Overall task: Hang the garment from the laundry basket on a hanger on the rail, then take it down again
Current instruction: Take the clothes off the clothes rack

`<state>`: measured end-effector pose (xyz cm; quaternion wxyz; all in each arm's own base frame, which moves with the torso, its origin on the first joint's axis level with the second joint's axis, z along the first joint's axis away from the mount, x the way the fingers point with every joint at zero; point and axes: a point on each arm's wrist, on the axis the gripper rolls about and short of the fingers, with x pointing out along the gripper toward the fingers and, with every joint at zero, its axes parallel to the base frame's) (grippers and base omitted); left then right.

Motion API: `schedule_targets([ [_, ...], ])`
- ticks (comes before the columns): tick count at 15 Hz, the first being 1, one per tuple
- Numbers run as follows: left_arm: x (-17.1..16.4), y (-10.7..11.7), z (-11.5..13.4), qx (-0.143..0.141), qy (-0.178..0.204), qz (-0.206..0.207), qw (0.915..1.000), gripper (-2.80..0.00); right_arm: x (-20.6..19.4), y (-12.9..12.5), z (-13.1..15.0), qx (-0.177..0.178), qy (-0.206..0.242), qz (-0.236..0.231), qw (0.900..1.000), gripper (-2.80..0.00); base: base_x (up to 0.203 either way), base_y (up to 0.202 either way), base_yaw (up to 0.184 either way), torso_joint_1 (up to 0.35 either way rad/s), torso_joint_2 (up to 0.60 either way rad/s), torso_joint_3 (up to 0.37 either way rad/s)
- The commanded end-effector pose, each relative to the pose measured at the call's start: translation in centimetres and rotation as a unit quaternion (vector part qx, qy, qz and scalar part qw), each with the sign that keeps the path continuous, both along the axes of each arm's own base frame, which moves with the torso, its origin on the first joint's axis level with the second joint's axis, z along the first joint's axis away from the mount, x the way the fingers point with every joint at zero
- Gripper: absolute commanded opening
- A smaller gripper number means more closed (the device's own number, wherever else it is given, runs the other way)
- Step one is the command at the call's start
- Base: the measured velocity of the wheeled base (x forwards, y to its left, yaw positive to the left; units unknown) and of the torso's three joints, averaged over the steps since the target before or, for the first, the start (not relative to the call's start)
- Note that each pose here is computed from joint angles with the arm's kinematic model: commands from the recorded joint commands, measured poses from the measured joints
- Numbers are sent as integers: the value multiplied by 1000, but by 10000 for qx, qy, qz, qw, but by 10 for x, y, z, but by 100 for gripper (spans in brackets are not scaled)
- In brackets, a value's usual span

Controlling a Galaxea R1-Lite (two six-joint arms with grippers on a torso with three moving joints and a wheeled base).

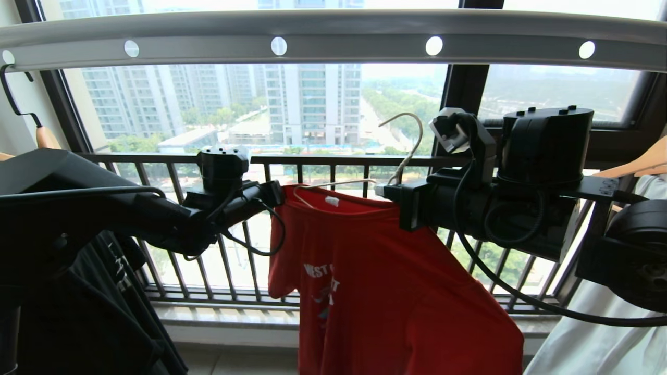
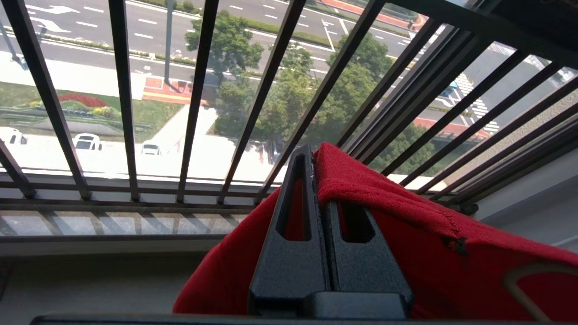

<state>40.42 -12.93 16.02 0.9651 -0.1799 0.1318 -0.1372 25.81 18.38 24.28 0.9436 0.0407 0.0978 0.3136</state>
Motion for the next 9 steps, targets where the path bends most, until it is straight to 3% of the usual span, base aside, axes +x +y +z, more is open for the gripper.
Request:
schedule_targets([
  [1,-1,-7,-7,19,90,-97,9999,-280,0,0,0,12,-12,4,10000,-280,0,0,0,0,0,0],
  [6,-1,-24,-35,175,399,-265,9987,-280,0,0,1,24,-15,3,10000,-280,0,0,0,0,0,0],
  [9,-13,-36,-42,621,407,-553,9957,-280,2,1,1,59,-13,-10,10000,-280,0,0,0,0,0,0],
])
